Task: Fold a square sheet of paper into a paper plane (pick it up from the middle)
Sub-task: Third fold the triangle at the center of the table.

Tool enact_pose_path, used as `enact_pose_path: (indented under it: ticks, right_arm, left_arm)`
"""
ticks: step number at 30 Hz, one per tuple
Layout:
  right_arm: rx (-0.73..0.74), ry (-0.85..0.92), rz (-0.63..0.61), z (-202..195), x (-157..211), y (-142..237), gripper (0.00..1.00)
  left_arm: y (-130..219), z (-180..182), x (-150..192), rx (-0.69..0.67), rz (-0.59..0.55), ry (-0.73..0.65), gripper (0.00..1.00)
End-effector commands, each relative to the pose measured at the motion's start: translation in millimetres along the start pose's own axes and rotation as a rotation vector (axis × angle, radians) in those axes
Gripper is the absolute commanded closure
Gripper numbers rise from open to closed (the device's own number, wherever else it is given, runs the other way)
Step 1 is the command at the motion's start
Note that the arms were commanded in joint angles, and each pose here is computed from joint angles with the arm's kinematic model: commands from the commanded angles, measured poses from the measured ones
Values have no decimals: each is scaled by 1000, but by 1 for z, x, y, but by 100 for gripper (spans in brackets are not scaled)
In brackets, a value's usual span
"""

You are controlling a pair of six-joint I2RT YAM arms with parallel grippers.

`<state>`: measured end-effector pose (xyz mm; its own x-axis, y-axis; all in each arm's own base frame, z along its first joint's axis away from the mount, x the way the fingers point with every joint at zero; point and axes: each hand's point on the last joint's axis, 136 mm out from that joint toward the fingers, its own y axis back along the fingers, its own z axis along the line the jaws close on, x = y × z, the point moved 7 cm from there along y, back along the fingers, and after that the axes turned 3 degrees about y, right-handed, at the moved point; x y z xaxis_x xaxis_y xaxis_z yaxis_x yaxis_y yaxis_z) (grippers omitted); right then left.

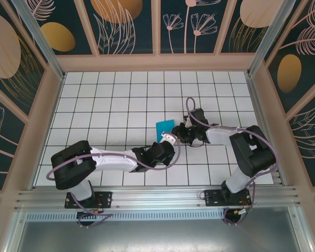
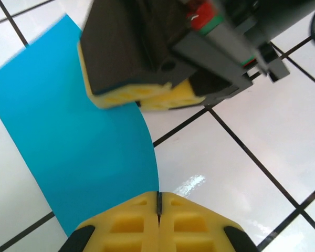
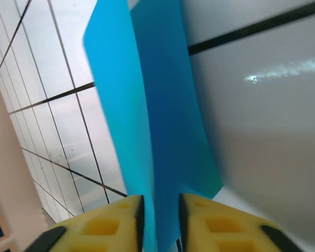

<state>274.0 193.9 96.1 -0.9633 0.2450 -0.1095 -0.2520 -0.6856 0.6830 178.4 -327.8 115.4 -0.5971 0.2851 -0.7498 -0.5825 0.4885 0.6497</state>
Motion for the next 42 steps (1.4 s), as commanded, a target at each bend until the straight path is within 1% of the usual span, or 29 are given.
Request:
enact_pose_path:
  ticks: [1,5,8,10,12,15,19,23,27,31,36,42]
  right_arm:
    - [14,60,-63,11,-13,21,68]
    - [30,106,-83,15,-21,33,67]
    - [-7,172,-58,29,-30,30,73]
    - [-37,210,-19,38,-34,22,80]
    - [-44,239,20,44,-37,11,85]
    - [-38,271,83,47,-39,-9,91]
    - [15,286,149,39,-42,-32,95]
    - [86,326,204,26,-41,-44,96]
    - [125,361,236,14,-39,-50,96]
    - [130,384,259,9,-38,-54,96]
    - [136,403,274,8,-38,-56,96]
    - [137,412,284,8,-38,-57,96]
  left_arm:
    - [4,5,-4,81,-25,90,100]
    - [6,10,-2,125,-24,126,100]
    - [6,12,-1,142,-22,140,100]
    - [4,14,0,147,-16,144,100]
    - [4,15,1,147,-11,147,100]
    - [3,16,1,150,-7,151,100]
    - [1,19,1,148,0,155,100]
    - [1,21,1,161,11,165,100]
    - [0,24,-4,207,26,183,100]
    - [-4,29,-10,247,41,207,100]
    - [-10,41,-15,246,52,235,100]
    - [-14,54,-12,238,62,257,100]
